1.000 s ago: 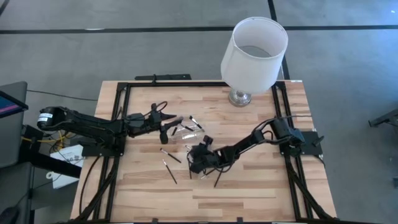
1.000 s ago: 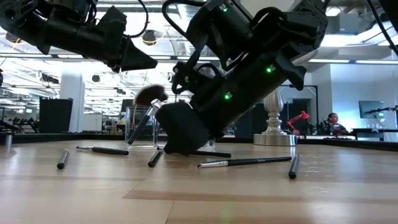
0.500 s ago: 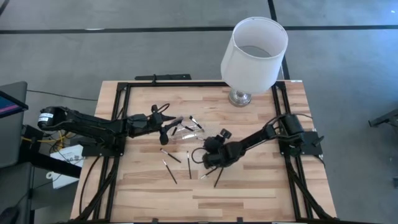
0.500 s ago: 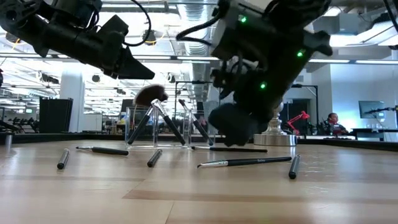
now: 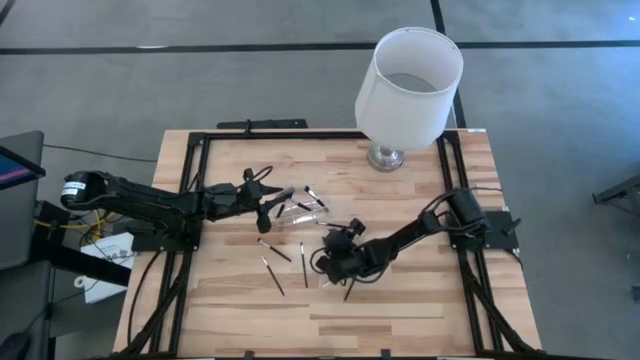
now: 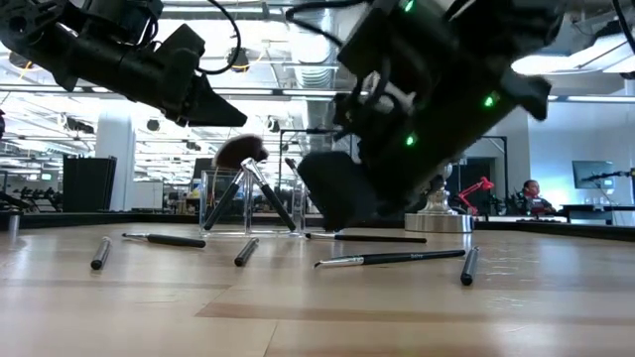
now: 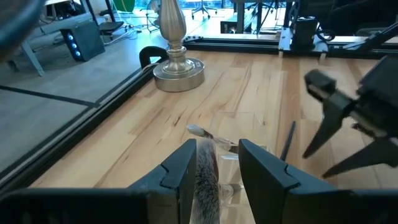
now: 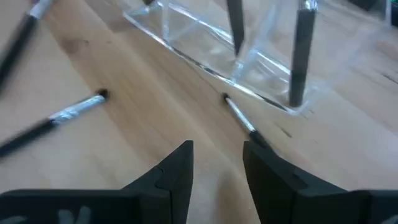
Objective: Put items in baskets/containers
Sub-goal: Put the eyeshadow brush into the right transparent organizer
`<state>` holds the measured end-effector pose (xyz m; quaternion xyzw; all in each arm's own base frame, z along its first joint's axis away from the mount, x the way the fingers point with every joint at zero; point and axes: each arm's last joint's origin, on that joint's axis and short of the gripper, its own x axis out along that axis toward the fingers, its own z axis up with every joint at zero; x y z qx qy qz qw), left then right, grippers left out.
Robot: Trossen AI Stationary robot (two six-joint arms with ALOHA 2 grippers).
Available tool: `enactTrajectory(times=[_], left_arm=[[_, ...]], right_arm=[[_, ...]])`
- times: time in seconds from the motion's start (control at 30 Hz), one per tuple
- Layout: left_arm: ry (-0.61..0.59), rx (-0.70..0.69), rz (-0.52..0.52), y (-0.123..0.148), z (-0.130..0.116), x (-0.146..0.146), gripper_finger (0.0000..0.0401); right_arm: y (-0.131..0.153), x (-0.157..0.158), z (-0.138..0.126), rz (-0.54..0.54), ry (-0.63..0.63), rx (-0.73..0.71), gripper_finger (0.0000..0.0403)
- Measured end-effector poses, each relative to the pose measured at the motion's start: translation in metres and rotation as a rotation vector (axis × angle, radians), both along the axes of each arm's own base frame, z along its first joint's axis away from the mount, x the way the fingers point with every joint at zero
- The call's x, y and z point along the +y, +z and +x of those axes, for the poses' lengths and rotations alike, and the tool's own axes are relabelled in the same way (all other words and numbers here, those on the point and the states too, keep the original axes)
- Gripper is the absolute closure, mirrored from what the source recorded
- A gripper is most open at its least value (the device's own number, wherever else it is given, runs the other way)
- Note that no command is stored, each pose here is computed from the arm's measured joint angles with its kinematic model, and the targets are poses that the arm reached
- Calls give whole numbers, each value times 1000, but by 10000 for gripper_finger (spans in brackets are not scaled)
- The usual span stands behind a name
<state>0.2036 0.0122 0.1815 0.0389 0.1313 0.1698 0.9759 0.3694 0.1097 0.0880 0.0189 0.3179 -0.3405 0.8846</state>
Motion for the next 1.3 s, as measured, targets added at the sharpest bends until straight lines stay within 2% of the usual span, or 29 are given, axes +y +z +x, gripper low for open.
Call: enactTrajectory(times=[0.13,0.23,0.3,0.4,0.5,0.6,0.67,0.73,0.87,0.97,1.1,1.3], left_arm=[[0,2,-1,0,0,0,284],[0,7,-1,-1,0,0,284],[2,6,-7,-1,0,0,284],[5,2,-18,-1,0,0,284],[4,1,-18,-1,0,0,284],[4,1,-18,-1,0,0,284],[4,0,-18,-1,0,0,284],[4,-4,-18,0,0,0,284],[4,-9,-18,0,0,0,284],[4,-15,-18,1,0,0,284],[4,-20,-18,1,0,0,284],[4,-23,-18,2,0,0,284]], right_arm=[[-4,-1,2,-24,-31,-28,271],[9,4,-1,-63,48,27,271],[30,9,-5,-99,114,49,271],[80,12,-19,-153,199,53,271],[126,9,-41,-181,232,46,271],[143,4,-66,-167,247,1,271],[130,-2,-80,-128,271,-38,271],[102,-10,-90,-80,315,-105,271],[53,-37,-102,-28,440,-316,271],[30,-61,-105,7,477,-387,271],[5,-86,-98,82,485,-333,271],[-25,-106,-84,119,487,-241,271]])
